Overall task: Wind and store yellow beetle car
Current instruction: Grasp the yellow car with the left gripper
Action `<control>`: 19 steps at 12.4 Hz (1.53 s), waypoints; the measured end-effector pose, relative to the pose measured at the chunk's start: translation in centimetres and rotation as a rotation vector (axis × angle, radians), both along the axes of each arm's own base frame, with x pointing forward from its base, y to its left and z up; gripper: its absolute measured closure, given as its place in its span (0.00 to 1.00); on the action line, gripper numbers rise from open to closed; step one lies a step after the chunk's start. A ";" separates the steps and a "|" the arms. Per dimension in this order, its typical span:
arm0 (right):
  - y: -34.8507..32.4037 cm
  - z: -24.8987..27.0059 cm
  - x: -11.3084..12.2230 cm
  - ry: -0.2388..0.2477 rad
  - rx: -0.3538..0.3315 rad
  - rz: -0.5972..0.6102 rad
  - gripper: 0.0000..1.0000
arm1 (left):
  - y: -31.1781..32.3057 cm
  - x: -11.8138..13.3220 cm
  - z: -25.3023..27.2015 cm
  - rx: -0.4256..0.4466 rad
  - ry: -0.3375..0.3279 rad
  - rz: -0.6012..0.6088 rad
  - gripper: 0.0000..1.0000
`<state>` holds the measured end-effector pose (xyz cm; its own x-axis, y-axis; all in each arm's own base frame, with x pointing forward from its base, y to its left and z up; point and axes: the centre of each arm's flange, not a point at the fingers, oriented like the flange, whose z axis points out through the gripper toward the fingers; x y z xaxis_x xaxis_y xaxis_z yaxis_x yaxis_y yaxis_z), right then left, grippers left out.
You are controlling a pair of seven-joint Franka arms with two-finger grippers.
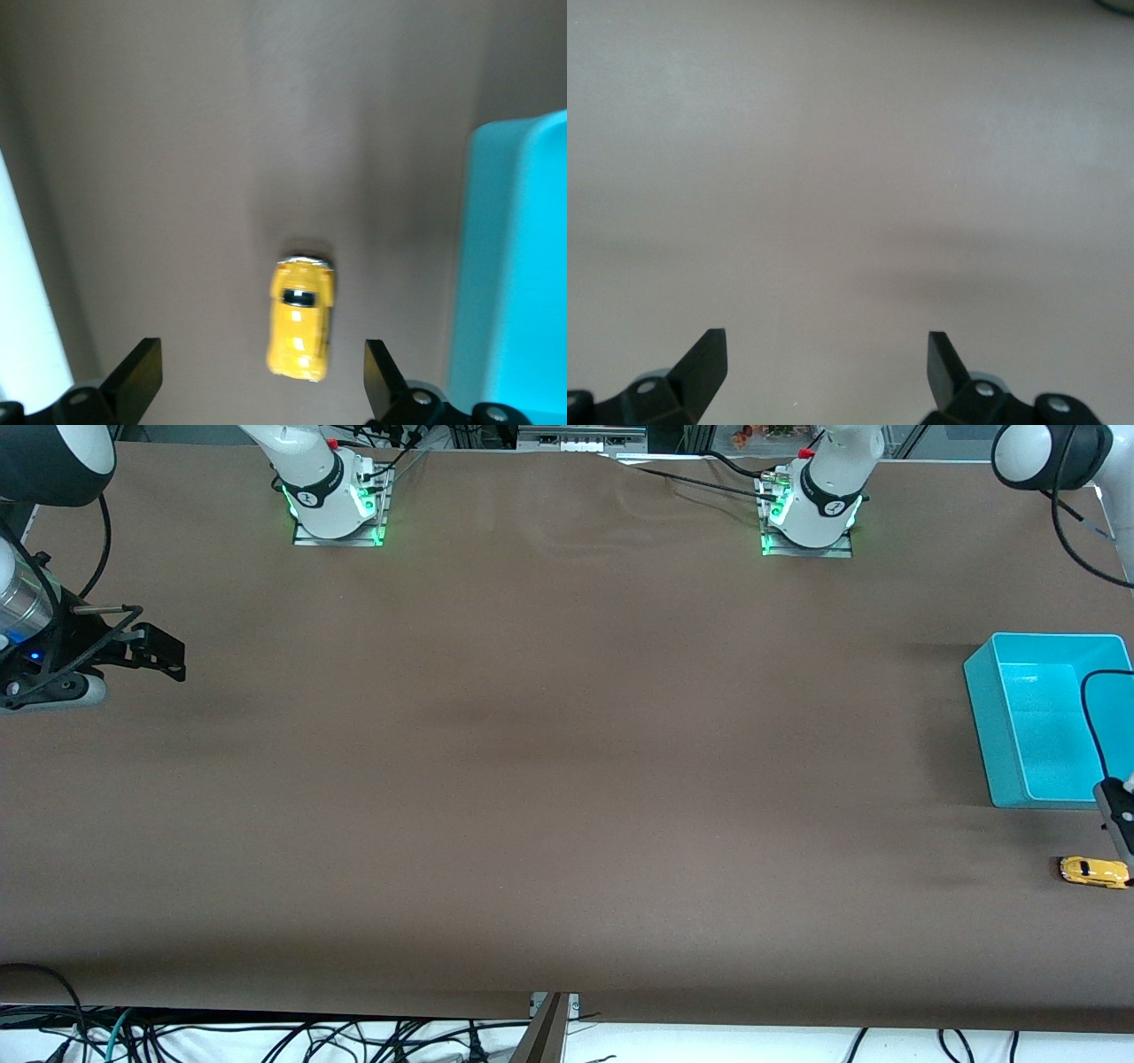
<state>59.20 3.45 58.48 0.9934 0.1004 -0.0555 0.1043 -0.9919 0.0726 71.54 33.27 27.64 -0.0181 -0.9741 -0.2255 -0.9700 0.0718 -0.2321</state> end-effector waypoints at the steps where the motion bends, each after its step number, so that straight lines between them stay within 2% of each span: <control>1: 0.1 0.0 -0.3 0.011 -0.003 -0.016 0.00 | 0.1 0.5 -0.7 0.020 -0.006 -0.012 0.00; 4: 0.4 0.0 -1.0 0.021 -0.007 -0.021 0.00 | 1.0 0.7 -3.2 0.058 0.022 -0.019 0.00; 14: 0.5 0.1 -1.5 0.031 -0.010 -0.020 0.00 | 3.2 -1.0 -8.8 0.083 0.106 -0.010 0.00; 16: 0.5 0.0 -1.5 0.036 -0.011 -0.020 0.00 | 3.0 -0.8 -9.3 0.087 0.103 -0.016 0.00; 19: 0.5 -0.2 -1.5 0.039 -0.011 -0.020 0.00 | 3.1 -0.6 -9.2 0.110 0.063 -0.023 0.00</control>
